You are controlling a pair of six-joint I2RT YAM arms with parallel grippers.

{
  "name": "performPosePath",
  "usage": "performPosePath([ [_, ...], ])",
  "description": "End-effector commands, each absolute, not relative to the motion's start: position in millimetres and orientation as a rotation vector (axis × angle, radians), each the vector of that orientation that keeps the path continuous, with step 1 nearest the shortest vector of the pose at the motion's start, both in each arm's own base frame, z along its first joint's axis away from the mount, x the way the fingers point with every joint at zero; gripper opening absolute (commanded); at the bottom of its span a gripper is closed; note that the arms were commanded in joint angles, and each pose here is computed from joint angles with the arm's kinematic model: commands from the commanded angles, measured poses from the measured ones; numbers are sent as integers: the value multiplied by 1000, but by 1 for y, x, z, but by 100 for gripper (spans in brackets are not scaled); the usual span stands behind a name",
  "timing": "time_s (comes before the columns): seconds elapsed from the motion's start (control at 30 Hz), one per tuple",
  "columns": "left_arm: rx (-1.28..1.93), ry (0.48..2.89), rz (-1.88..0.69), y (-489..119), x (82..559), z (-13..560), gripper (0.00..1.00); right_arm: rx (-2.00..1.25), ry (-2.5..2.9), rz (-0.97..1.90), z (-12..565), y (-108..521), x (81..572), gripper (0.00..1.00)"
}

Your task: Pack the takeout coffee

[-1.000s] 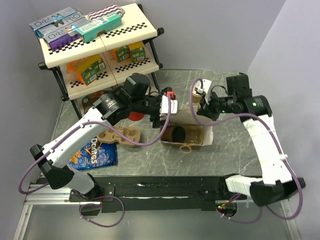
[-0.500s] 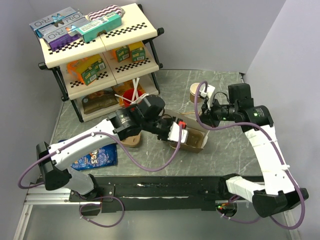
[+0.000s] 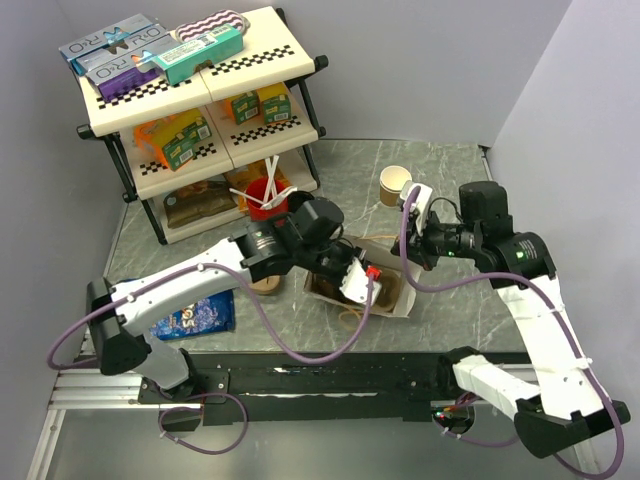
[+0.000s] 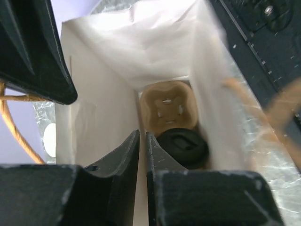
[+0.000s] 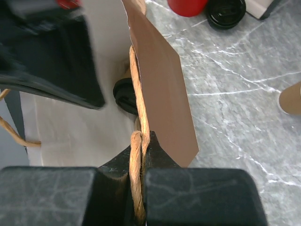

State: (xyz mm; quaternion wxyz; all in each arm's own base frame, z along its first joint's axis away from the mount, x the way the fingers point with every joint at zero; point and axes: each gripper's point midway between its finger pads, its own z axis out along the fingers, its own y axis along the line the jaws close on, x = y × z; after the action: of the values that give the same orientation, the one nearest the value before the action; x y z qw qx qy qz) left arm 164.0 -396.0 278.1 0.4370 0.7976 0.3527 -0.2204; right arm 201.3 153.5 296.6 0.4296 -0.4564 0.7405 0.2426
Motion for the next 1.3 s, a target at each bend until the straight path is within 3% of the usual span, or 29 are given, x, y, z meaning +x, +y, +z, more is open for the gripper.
performPosePath([
  [0.0, 2046, 841, -473, -400, 172, 266, 15, -1108, 1780, 618, 311, 160, 198, 0],
  [0.67, 2179, 944, -232, -387, 203, 182, 1, -1044, 1631, 403, 312, 168, 214, 0],
  [1.1, 2017, 1204, -432, -392, 193, 179, 1, -1090, 1549, 270, 321, 170, 218, 0],
  [1.27, 1916, 1198, -345, -395, 213, 193, 1, -1085, 1491, 208, 337, 169, 225, 0],
])
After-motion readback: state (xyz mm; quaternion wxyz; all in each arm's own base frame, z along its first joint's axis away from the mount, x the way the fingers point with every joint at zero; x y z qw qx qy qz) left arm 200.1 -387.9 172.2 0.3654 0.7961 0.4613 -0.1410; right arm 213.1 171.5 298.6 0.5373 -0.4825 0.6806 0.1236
